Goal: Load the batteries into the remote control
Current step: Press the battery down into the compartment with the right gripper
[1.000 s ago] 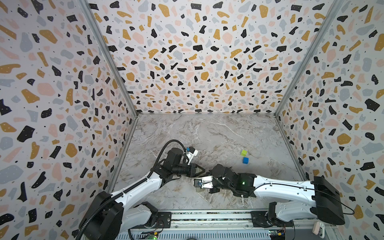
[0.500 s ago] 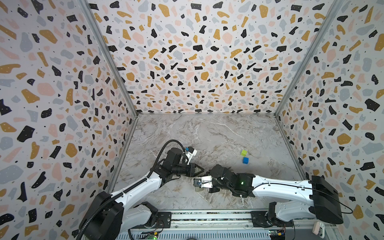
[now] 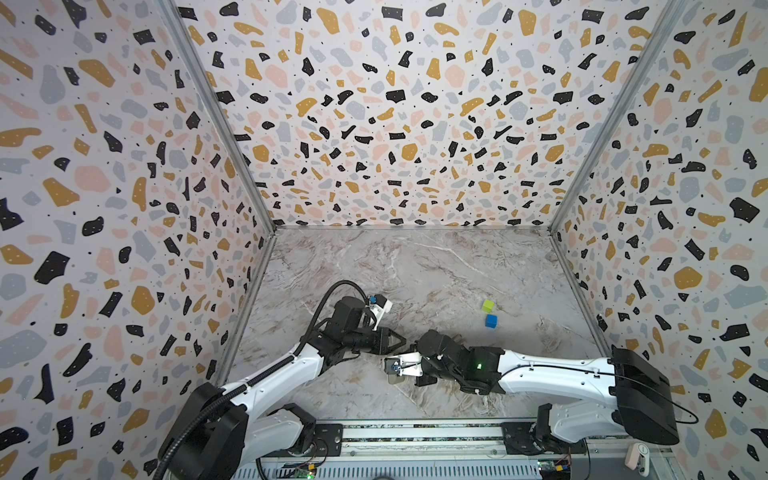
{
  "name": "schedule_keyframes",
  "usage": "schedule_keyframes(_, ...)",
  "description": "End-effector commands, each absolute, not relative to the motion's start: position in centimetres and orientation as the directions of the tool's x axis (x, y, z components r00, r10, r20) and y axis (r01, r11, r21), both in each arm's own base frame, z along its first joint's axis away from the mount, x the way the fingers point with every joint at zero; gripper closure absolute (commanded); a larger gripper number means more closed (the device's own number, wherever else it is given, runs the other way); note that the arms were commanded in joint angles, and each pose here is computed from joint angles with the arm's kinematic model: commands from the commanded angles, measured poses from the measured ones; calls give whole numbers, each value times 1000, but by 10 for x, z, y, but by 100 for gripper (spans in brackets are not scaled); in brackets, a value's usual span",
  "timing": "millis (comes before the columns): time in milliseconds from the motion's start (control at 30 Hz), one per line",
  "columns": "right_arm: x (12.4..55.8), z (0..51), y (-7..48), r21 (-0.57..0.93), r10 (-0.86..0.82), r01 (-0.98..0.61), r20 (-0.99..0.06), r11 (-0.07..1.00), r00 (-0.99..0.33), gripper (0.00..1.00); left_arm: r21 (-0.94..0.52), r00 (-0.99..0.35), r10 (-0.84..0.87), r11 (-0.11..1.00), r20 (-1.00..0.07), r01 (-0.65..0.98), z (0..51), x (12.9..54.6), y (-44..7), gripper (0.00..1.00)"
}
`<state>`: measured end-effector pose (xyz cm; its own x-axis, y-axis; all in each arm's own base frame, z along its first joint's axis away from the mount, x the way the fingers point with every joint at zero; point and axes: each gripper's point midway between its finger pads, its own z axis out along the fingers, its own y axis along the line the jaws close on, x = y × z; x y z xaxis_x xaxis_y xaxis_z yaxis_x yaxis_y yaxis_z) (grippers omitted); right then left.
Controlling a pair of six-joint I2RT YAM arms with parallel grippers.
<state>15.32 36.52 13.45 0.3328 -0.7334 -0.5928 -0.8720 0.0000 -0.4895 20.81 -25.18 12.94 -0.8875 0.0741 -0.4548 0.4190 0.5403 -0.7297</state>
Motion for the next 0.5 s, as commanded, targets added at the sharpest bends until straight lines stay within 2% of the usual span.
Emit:
schedule_keyframes(0,149,109,357,-455,-789,-889,-525,-58,320,82,-758,-840,78,392,-537,521,172,203,-268,100)
schedule_keyframes(267,146,102,358,-438,-794,-896,-516,-78,322,82,-758,-839,79,389,-538,523,173,202,-268,100)
schedule_keyframes(467,145,95,359,-429,-803,-899,-503,-89,320,86,-760,-839,78,387,-538,523,173,202,-269,100)
